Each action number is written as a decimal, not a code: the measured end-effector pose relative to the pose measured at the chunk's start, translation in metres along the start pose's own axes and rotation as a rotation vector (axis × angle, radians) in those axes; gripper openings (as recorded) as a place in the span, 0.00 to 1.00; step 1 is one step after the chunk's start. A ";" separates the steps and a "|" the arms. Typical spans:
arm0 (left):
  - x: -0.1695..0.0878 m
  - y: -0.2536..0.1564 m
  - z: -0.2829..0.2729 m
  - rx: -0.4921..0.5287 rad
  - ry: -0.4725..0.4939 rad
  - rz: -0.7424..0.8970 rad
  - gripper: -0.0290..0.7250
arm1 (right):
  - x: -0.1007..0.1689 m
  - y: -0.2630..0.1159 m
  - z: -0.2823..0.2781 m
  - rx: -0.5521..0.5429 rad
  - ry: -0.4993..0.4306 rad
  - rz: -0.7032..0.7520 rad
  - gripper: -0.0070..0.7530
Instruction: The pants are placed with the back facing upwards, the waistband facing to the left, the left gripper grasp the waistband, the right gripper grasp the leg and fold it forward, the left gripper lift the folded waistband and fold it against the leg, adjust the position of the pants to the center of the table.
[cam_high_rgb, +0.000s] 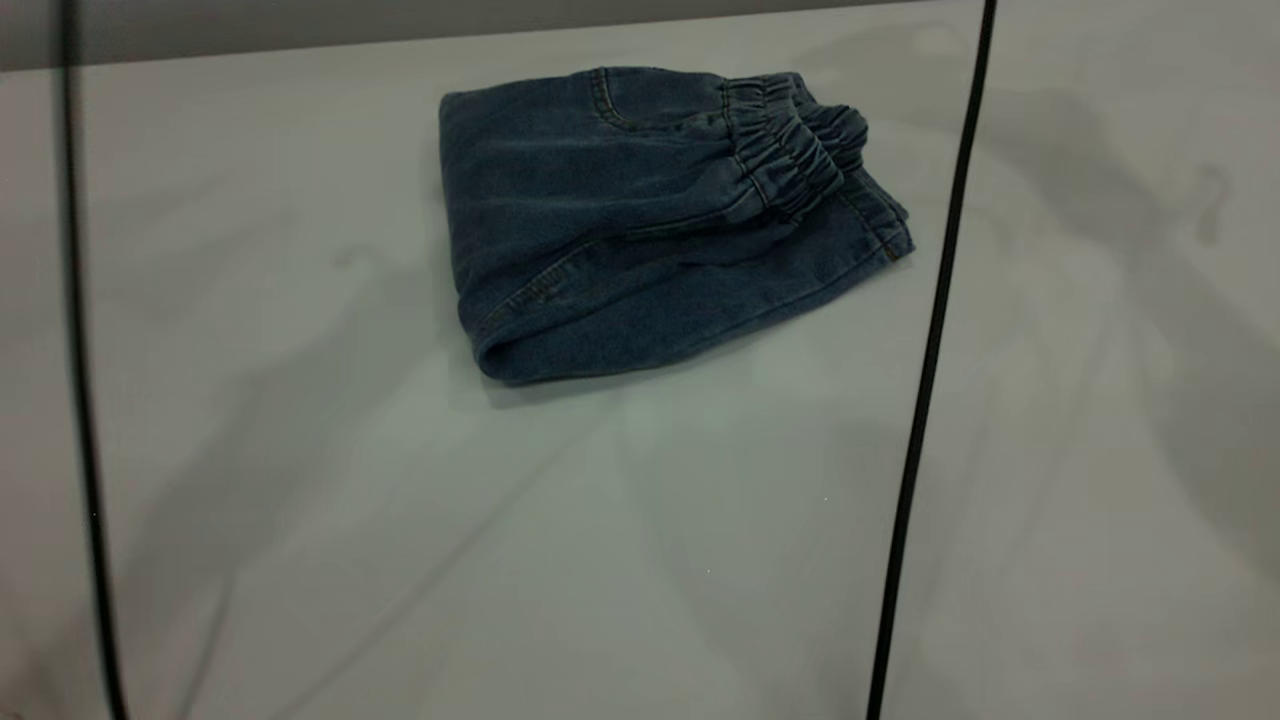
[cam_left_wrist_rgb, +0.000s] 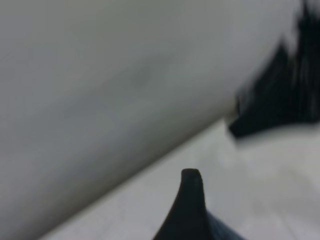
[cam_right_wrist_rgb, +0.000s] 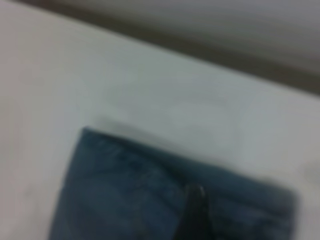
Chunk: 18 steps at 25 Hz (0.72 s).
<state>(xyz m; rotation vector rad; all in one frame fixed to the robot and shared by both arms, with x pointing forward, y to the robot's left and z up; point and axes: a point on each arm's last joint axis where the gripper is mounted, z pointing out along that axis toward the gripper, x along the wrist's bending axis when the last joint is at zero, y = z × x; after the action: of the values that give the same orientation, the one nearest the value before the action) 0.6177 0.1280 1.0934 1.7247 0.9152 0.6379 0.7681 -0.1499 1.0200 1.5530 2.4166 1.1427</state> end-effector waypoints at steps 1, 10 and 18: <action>0.001 0.011 -0.010 -0.035 0.022 0.009 0.81 | 0.006 -0.004 0.008 0.023 0.022 0.006 0.66; 0.003 0.048 -0.050 -0.172 0.139 0.084 0.81 | 0.075 -0.050 0.083 0.282 0.009 -0.117 0.66; 0.001 0.047 -0.049 -0.165 0.115 0.088 0.81 | 0.114 -0.086 0.119 0.434 -0.082 -0.242 0.66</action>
<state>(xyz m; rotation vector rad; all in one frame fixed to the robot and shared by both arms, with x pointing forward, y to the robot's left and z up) 0.5931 0.1476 1.1538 1.6002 0.8447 0.8541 0.6949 -0.0117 0.9193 1.3037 2.8266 0.5259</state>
